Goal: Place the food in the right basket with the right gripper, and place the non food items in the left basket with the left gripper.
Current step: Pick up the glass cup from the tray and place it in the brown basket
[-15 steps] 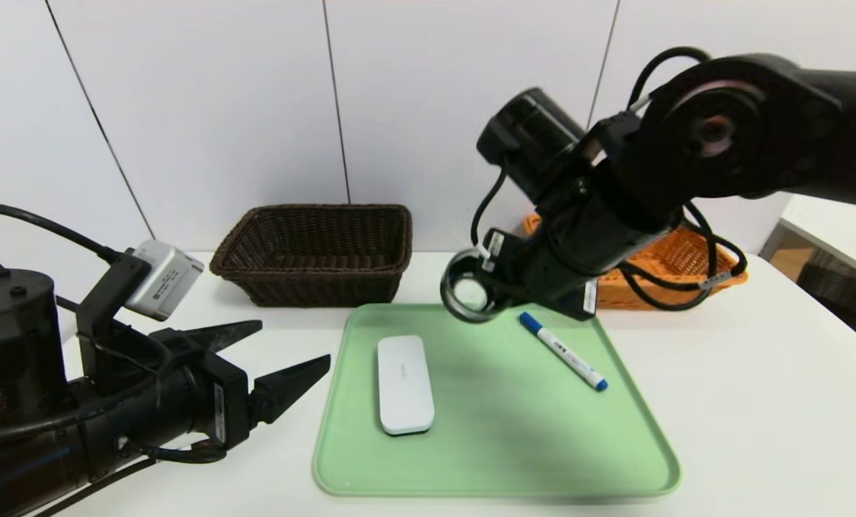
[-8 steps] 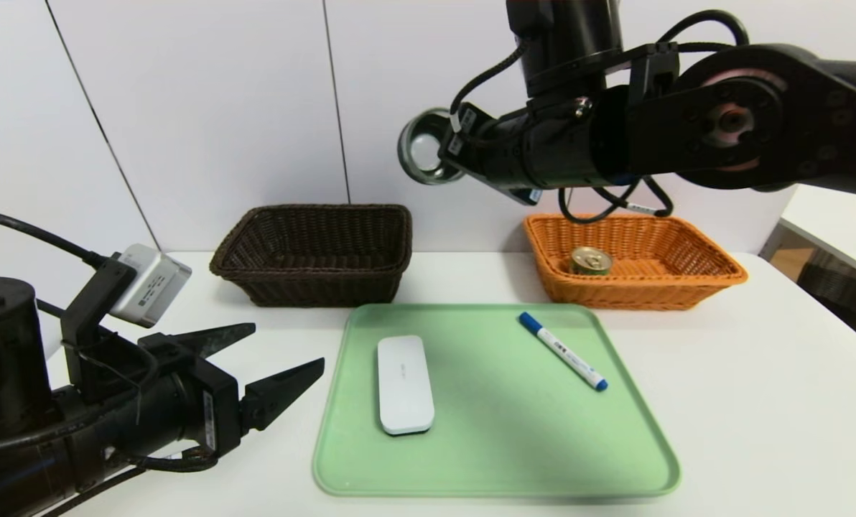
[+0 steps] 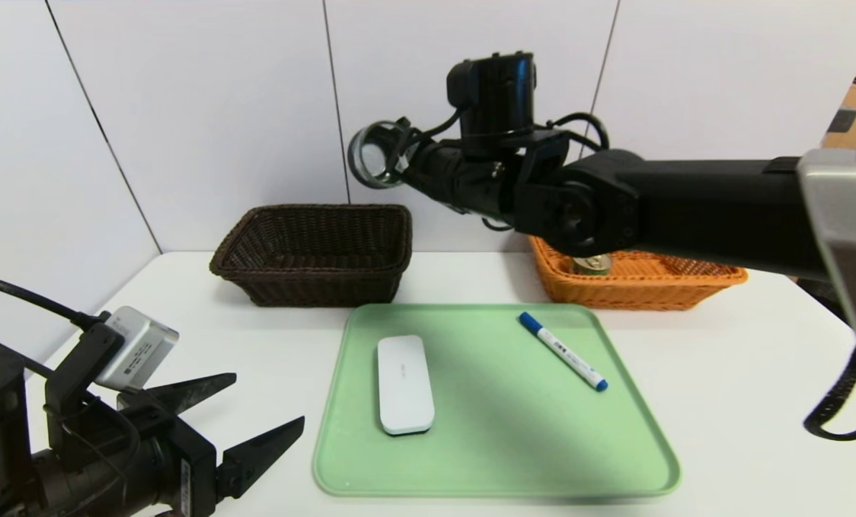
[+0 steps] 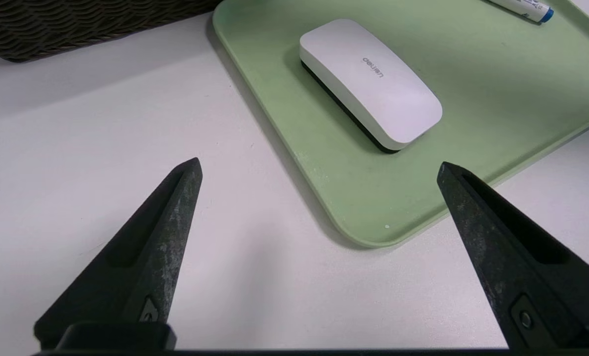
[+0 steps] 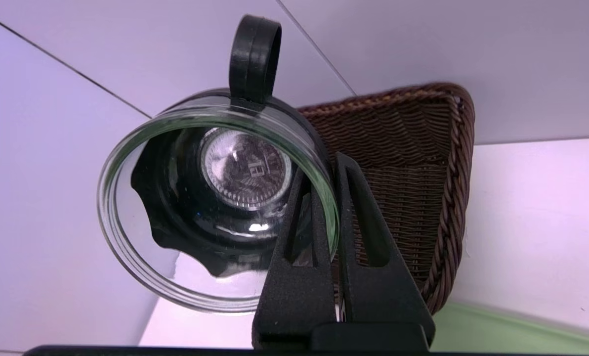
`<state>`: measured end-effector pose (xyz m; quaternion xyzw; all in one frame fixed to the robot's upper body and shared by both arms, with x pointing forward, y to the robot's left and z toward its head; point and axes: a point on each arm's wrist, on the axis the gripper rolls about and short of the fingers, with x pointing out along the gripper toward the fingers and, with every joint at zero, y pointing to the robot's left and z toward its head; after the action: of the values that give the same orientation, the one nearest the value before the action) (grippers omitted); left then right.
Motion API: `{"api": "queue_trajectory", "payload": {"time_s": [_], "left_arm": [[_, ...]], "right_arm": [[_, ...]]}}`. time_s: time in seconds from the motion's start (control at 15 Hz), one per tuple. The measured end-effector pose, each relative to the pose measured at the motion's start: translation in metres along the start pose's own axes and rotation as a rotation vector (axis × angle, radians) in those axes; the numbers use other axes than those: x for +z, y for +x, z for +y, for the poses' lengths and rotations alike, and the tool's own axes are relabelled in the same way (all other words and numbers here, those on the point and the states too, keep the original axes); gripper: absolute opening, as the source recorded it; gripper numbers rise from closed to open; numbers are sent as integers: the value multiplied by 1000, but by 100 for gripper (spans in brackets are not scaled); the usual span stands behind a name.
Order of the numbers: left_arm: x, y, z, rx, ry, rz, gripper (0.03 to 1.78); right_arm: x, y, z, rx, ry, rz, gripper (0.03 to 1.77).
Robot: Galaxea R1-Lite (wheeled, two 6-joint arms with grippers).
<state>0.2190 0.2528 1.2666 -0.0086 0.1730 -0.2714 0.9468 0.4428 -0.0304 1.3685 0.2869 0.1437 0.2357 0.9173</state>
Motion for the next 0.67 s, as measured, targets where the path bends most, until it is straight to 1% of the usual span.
{"api": "queue_trajectory", "payload": {"time_s": [0.2,0.27,0.4,0.67], "left_arm": [[0,-3,-1,-9,4,-9,169],[1,-3,-2,-12,7,-13,169],[5,-2,-3,-15,9,-24,169],[12,1,-4,-18,13,-39,169]], "right_arm": [[-31,30,-18,8,-3,21,10],[-39,37,-23,17,-5,39,10],[-54,47,-33,7,-10,72,10],[-62,58,-49,-12,-12,98,10]]}}
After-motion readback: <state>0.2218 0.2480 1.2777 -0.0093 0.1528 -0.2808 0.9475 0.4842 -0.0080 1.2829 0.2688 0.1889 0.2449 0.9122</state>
